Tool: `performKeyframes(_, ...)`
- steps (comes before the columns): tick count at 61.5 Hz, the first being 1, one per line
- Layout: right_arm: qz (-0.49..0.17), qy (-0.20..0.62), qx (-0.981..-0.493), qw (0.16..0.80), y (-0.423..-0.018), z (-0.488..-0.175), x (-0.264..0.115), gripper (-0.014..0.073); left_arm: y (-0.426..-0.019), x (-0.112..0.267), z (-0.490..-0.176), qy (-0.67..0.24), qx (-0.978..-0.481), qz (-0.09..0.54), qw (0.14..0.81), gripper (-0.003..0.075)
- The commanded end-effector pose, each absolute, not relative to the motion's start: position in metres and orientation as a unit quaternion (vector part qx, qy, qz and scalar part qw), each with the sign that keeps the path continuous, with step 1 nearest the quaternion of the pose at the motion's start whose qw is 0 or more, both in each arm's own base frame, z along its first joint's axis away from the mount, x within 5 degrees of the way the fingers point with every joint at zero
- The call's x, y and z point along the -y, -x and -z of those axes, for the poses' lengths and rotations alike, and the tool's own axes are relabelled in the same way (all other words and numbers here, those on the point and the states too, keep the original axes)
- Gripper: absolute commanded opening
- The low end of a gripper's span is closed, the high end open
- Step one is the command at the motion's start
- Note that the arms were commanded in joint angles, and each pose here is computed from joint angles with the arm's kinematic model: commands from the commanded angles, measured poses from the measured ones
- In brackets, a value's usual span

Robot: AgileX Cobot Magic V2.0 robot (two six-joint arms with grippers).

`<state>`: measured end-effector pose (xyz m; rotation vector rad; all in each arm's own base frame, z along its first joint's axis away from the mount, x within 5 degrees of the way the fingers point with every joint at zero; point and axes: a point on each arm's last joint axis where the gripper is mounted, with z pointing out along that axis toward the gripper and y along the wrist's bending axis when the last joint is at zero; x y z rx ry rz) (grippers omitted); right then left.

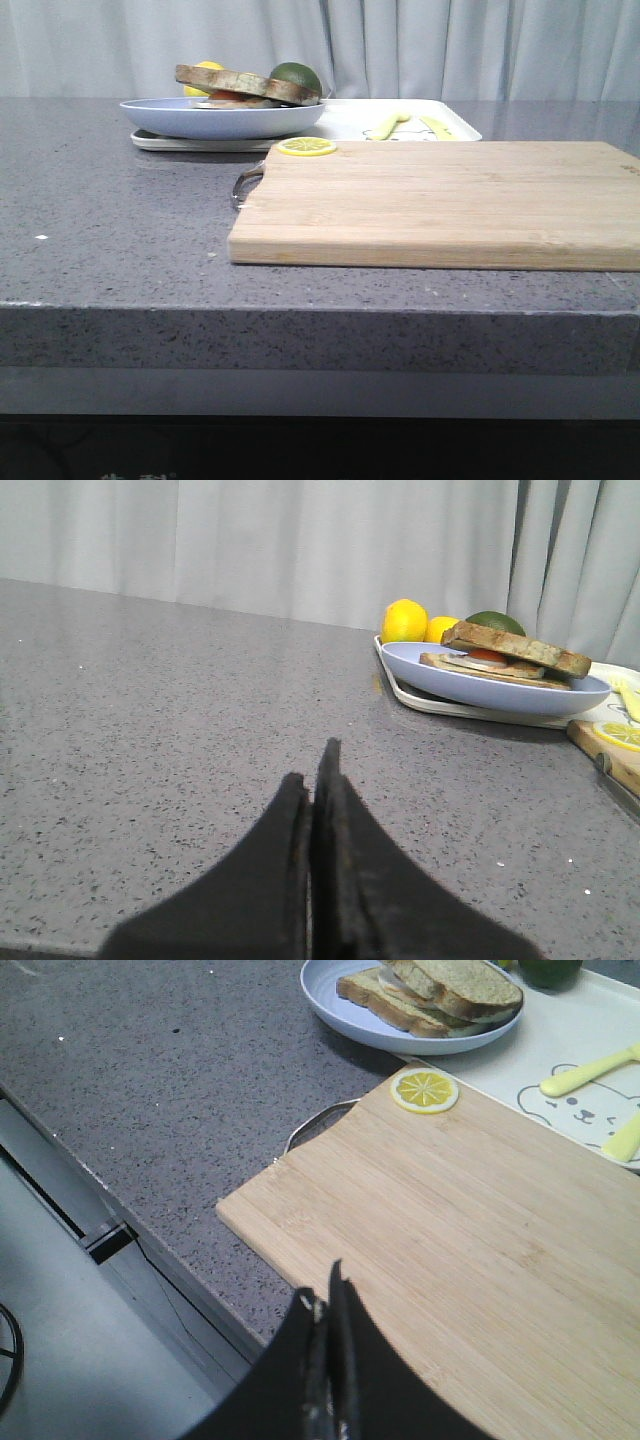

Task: Place bread and move sandwich to tray

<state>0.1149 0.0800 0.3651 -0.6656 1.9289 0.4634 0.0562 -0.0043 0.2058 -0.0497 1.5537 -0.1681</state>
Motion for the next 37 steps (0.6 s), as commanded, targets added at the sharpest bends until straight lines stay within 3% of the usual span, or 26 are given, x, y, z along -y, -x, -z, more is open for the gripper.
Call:
performKeyframes(1,-0.199,0.260,-0.777,0.537,-0.116,-0.379,-0.079,-0.0071,-0.054,0.004,-0.214,0.022,-0.662,0.083,0.745,-0.0020)
performKeyframes(24,-0.197,0.261,-0.776,0.540,-0.115,-0.380,-0.078,-0.0071,-0.054,0.004,-0.214,0.022,-0.662,0.083,0.745,-0.0020)
performKeyframes(30,-0.154,0.252,-0.771,0.565,-0.110,-0.379,-0.065,-0.0071,-0.054,0.004,-0.214,0.022,-0.662,0.083,0.745,-0.0020)
performKeyframes(37,-0.112,0.186,-0.762,0.609,-0.099,-0.369,-0.042,-0.0071,-0.054,0.004,-0.214,0.022,-0.662,0.083,0.745,-0.0020)
